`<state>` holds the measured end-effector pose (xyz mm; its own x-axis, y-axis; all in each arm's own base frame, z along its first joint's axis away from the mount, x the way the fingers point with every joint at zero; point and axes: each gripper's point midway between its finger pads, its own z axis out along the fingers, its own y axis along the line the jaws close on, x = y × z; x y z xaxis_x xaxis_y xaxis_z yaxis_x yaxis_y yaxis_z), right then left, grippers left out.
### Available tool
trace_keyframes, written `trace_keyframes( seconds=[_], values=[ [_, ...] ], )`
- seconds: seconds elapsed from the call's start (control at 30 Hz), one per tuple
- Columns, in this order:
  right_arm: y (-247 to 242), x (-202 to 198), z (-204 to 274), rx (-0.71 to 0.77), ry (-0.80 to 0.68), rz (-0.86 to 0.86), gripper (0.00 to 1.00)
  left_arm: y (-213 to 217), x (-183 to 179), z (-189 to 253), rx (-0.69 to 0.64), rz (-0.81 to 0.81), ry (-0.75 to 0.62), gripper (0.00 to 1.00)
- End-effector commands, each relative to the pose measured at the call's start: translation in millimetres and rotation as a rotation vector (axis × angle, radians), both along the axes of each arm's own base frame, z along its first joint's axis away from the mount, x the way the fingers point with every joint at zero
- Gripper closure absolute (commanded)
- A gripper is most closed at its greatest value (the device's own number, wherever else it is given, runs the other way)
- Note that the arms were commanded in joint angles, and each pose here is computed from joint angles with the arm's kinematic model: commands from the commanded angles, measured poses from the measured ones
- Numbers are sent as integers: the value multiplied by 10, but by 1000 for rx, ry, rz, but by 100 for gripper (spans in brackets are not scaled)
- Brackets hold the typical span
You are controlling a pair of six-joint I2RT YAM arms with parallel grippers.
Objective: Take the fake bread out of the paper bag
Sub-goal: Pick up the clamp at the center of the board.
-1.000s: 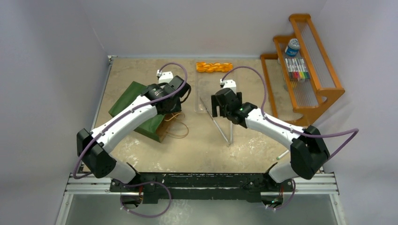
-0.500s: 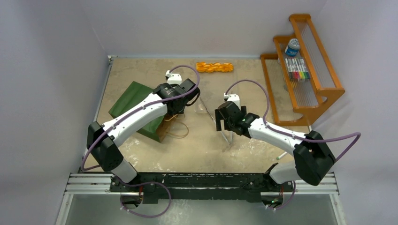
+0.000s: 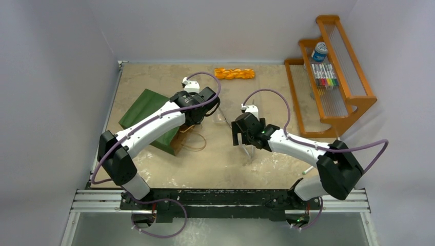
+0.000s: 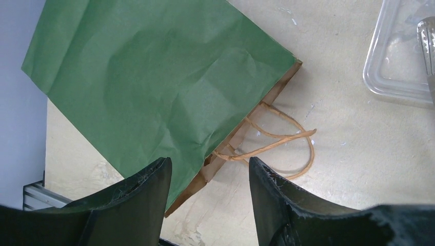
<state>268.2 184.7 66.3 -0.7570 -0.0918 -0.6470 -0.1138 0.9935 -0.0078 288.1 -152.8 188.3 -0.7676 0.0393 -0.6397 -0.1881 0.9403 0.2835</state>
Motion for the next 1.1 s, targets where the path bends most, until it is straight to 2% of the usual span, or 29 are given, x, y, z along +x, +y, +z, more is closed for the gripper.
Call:
trace_keyframes(
  seconds=[0.0, 0.27, 0.67, 1.07],
  values=[
    [16, -8, -118, 1, 22, -27, 0, 13, 61, 102, 30, -4, -38, 43],
    [41, 9, -280, -22, 56, -31, 0, 10, 97, 78, 55, -8, -36, 43],
    [111, 218, -391, -51, 22, -60, 1, 75, 125, 107, 97, 3, -58, 43],
    [70, 213, -307, -20, -16, -90, 27, 124, 84, -51, 143, -13, -19, 43]
  ],
)
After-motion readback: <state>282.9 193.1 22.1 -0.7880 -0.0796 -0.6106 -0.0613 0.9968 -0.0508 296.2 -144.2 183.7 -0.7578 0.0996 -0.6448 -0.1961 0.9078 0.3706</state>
